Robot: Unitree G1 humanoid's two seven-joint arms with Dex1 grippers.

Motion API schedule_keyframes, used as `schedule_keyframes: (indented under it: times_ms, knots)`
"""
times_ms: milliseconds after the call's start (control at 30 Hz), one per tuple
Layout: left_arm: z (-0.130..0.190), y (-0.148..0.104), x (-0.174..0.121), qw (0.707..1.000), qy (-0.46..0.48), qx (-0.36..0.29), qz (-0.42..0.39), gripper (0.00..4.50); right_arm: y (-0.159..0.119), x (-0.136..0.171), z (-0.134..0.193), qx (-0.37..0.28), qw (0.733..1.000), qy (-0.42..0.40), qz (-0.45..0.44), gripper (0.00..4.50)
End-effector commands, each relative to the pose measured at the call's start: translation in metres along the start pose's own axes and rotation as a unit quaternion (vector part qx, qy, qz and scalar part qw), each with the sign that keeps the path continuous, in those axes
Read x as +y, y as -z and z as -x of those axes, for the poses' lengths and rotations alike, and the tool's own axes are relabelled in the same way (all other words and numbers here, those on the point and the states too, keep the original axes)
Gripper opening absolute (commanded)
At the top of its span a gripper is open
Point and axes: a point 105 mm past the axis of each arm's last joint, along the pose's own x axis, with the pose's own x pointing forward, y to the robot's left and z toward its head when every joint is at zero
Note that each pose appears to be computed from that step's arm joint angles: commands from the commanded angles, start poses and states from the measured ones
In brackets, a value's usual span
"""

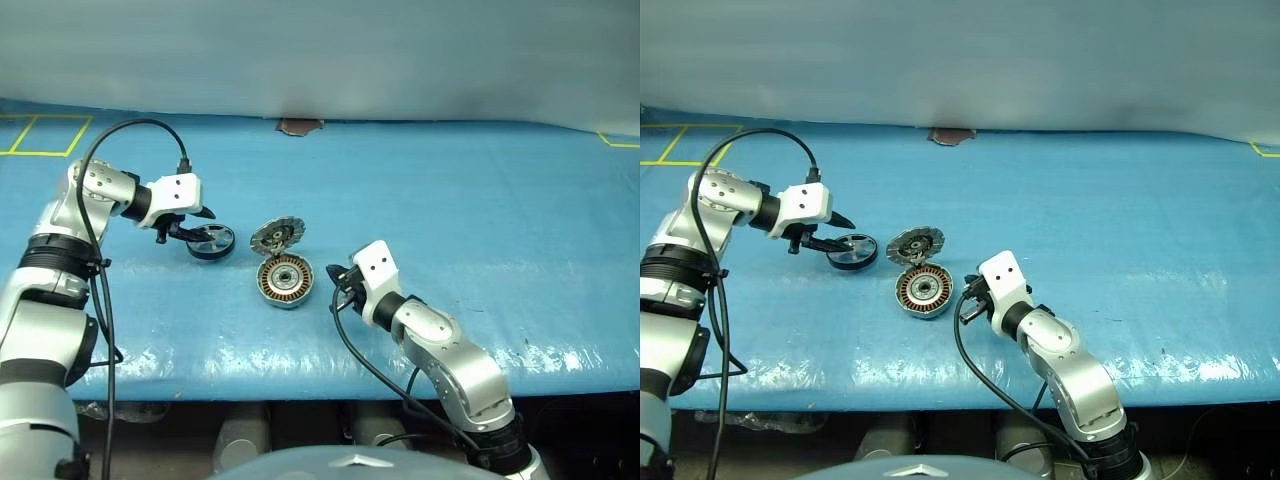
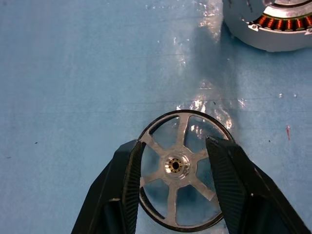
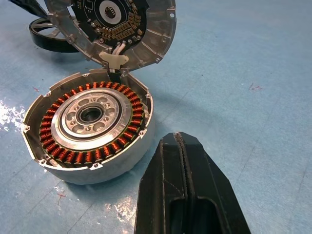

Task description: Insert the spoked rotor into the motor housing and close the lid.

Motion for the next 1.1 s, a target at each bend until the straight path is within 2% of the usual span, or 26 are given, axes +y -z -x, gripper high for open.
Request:
schedule_keyframes:
  times_ms: [33, 200, 433, 767, 1000, 1100]
  knots:
    - [0.008, -0.006, 0.007, 0.999, 0.003, 0.013, -0.035, 2.27, -0.013, -0.001, 0.004, -0.03, 1.0, 0.007, 0.004, 0.0]
    - [0.007, -0.002, 0.007, 0.998, 0.013, 0.04, -0.056, 2.27, -0.012, -0.002, 0.006, -0.029, 0.999, 0.014, 0.0, 0.0]
    - [0.013, 0.004, 0.012, 0.996, 0.012, 0.071, -0.06, 2.27, -0.01, -0.003, 0.006, -0.028, 0.999, 0.019, -0.005, 0.0]
    - [0.005, 0.01, 0.012, 0.994, 0.023, 0.098, -0.051, 2.27, -0.01, -0.004, 0.006, -0.03, 0.999, 0.025, -0.01, 0.0]
    - [0.008, 0.0, 0.022, 0.995, -0.009, 0.074, -0.059, 4.47, -0.008, -0.006, 0.007, -0.028, 0.999, 0.03, -0.011, 0.0]
    - [0.01, -0.002, 0.023, 0.995, -0.011, 0.074, -0.06, 4.47, -0.008, -0.006, 0.007, -0.028, 0.999, 0.029, -0.011, 0.0]
